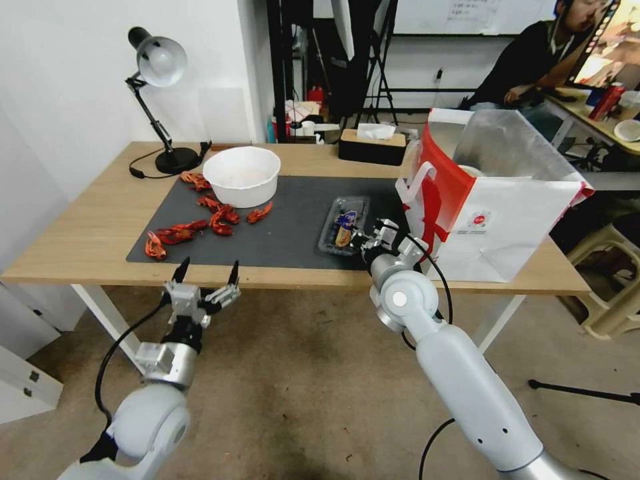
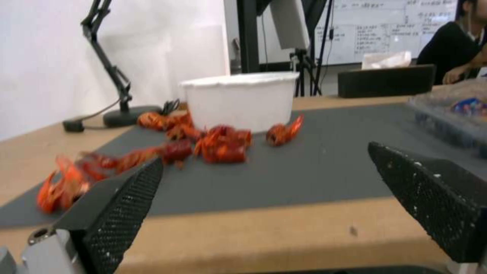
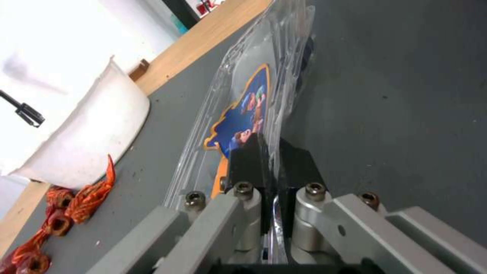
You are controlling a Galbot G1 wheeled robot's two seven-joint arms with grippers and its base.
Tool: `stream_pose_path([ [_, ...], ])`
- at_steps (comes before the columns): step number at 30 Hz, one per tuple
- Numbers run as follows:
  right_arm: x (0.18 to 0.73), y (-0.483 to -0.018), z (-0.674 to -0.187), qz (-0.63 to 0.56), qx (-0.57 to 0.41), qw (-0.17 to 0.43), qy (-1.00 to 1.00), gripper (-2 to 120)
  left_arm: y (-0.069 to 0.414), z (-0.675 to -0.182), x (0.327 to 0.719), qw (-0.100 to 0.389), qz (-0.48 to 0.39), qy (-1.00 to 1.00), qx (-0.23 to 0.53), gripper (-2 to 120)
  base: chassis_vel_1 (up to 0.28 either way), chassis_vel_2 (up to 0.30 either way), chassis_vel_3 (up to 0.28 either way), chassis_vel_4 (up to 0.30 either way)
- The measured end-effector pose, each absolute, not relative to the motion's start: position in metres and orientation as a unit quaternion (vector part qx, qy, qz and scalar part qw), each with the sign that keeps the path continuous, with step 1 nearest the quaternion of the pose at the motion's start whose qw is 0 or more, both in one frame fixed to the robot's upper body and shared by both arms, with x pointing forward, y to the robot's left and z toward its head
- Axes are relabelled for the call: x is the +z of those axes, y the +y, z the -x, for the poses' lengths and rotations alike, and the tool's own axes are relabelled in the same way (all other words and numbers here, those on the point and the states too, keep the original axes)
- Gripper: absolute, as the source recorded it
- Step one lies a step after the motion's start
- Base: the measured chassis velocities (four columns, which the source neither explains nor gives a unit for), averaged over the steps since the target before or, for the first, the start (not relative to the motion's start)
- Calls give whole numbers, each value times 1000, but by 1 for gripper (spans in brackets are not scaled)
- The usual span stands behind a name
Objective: Close the takeout container lid, then place the container into the takeout bag.
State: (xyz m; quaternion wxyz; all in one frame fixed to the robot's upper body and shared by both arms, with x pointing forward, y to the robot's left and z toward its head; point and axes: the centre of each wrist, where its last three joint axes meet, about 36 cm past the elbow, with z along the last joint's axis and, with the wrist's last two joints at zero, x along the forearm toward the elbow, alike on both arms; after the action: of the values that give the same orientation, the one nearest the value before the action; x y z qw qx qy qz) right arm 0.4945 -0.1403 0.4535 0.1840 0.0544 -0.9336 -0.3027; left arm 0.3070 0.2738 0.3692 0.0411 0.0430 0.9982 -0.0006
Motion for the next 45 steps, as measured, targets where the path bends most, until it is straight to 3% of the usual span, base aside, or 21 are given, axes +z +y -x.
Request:
stream_pose_path([
  [13,462,-140,-494,-61,-310,175,-932,0,281,-298,357,34,-33,999,1,100,0,0,0,0],
  [24,541,-154,-480,-121,-346,97,-926,0,283,-298,355,31,-29,999,3,100,0,0,0,0],
  [31,611,-197,-471,-139,-335,0,-932,0,282,-299,356,33,-26,999,1,100,0,0,0,0],
  [37,660,-247,-471,-68,-293,-70,-951,0,279,-300,356,35,-28,999,1,100,0,0,0,0],
  [45,665,-294,-475,33,-244,-72,-967,0,276,-303,357,39,-31,999,-1,100,0,0,0,0],
])
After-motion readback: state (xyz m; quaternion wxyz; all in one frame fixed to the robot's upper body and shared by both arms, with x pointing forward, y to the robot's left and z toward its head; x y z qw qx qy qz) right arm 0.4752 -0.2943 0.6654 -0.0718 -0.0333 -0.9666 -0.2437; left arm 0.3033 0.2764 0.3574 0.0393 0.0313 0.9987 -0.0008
